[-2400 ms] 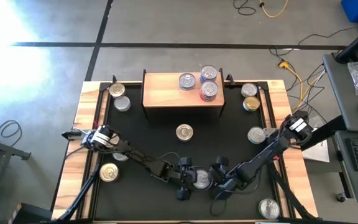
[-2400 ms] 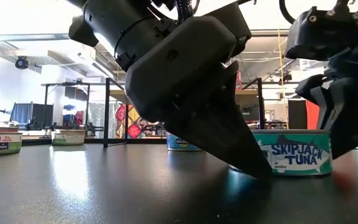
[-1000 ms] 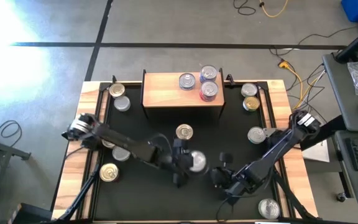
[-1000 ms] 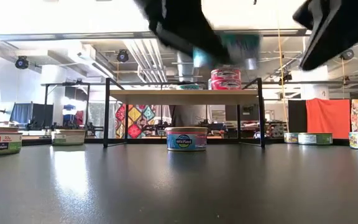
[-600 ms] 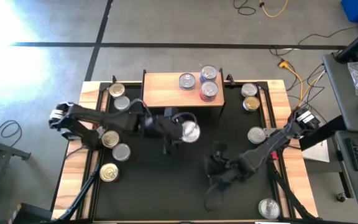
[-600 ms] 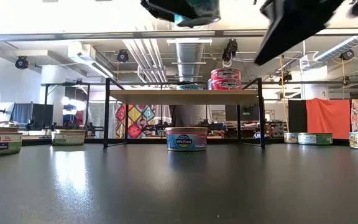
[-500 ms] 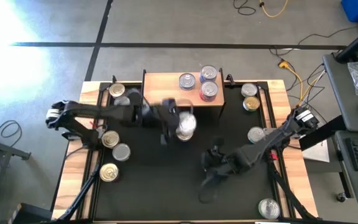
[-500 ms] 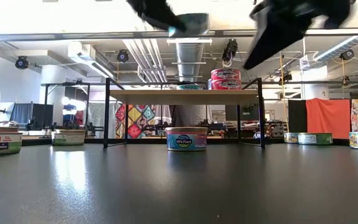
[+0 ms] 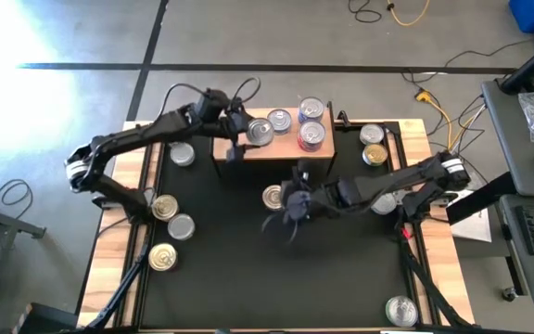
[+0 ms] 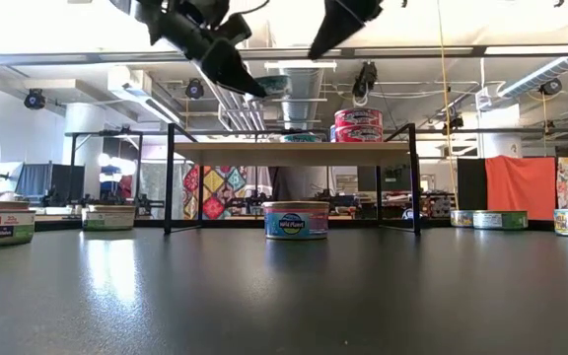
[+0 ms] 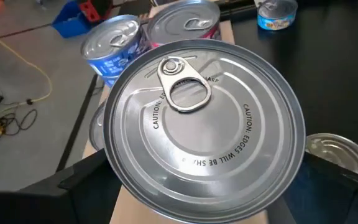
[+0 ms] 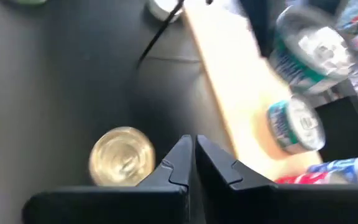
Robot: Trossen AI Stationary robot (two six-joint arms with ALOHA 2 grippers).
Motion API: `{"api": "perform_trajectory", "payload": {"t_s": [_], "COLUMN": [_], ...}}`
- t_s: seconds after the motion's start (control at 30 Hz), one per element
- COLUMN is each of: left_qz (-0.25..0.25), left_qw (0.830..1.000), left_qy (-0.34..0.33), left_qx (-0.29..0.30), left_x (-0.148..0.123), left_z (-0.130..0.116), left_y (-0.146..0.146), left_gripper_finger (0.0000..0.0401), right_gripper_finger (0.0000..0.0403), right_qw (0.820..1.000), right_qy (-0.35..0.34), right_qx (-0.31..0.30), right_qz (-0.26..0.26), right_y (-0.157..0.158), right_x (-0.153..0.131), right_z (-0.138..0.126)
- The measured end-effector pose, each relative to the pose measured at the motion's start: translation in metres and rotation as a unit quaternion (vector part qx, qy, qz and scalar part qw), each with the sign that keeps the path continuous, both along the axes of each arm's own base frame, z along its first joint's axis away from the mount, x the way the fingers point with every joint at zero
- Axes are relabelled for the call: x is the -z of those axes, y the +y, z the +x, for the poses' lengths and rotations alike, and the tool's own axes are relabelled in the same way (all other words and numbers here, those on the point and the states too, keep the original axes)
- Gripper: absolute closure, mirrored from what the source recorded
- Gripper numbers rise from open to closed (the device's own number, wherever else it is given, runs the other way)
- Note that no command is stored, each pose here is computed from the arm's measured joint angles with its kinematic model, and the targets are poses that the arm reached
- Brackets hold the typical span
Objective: Stack canned seafood by type on shelf
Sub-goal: Stack the green blue tuna can on top of the other green blue tuna can on the shelf
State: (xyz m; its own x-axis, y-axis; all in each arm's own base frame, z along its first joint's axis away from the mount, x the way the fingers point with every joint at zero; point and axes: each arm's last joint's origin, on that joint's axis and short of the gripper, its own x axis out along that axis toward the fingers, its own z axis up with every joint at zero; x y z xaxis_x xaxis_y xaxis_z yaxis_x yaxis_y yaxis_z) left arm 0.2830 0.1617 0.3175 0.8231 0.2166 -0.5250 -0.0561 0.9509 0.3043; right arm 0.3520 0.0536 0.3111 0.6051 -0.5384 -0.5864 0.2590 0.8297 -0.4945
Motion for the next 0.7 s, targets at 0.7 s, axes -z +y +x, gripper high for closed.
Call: {"api": "perform_trajectory", "payload": {"t_s": [0.7], "left_qz": [-0.022], "left_qw": [0.995], "left_qy": [0.051], "left_qx": [0.085], "left_x": [0.019], "left_z": [0.030], "left_y": [0.084], "left_gripper_finger": [0.0054], "right_gripper_finger": [0.0390], "right_qw": [0.986], "right_qy": [-0.150], "right_qx": [-0.037], "right_qz": [0.063], "right_y": [-0.094], "right_x": [-0.057], "right_z": [0.003]}}
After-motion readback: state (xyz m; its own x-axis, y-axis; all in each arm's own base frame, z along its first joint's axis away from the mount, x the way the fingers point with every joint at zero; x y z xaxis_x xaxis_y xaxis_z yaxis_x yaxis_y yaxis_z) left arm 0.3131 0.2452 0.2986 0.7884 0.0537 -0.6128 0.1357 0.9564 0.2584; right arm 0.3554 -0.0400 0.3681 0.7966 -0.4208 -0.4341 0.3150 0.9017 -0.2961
